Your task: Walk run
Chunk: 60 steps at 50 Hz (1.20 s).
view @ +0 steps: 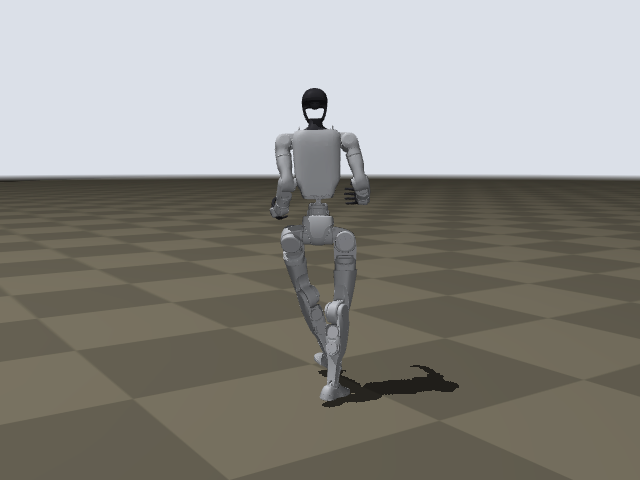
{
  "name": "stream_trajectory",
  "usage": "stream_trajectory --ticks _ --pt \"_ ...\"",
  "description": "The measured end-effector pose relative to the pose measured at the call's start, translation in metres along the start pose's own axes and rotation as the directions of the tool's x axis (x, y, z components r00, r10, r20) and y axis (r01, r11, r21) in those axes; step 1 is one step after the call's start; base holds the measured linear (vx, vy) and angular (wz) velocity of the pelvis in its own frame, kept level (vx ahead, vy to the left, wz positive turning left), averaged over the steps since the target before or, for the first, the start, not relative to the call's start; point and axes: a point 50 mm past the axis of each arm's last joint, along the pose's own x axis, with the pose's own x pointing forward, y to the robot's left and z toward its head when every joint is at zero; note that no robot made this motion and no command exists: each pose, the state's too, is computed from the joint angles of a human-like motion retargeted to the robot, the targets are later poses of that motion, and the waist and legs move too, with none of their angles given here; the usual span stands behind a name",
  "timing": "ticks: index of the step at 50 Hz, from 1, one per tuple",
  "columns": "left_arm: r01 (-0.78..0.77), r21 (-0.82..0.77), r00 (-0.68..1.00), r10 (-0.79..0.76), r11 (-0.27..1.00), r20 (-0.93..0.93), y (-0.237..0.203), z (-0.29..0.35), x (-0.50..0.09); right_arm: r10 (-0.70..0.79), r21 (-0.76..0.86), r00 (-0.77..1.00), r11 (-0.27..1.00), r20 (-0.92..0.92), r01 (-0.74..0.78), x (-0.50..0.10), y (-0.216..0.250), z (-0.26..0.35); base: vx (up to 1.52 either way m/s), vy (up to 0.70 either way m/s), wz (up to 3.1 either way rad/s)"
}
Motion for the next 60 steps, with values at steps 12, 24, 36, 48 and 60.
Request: stream_trajectory --ticks 12,24,36,48,60 --pt "0.003 -0.048 0.991 0.003 0.999 0.134 -0.007 0.012 0.032 0.027 0.106 0.990 0.994 -0.138 -0.012 -0.030 0.028 -0.029 1.13 -0.03 1.05" --pt "0.323 0.203 0.837 -0.379 0.924 0.394 -0.050 0.095 0.119 -0.169 0.072 0.976 0.981 -0.136 0.180 -0.053 0.022 -0.021 1.05 -0.14 1.73" --pt "0.209 -0.028 0.978 -0.209 0.978 0.004 -0.014 0.002 0.025 -0.177 0.116 0.984 0.977 -0.035 0.180 -0.013 0.024 -0.012 1.48 -0.43 0.12" --pt "-0.025 -0.039 1.000 0.024 0.999 -0.014 0.016 0.004 -0.031 -0.143 0.036 0.989 0.989 0.021 0.142 -0.010 0.011 -0.001 1.46 -0.28 -0.39" --pt "0.255 -0.117 0.878 -0.179 0.960 0.444 -0.044 0.078 0.097 -0.096 0.127 0.988 0.986 -0.123 0.112 -0.055 0.031 -0.020 1.57 -0.38 0.49"
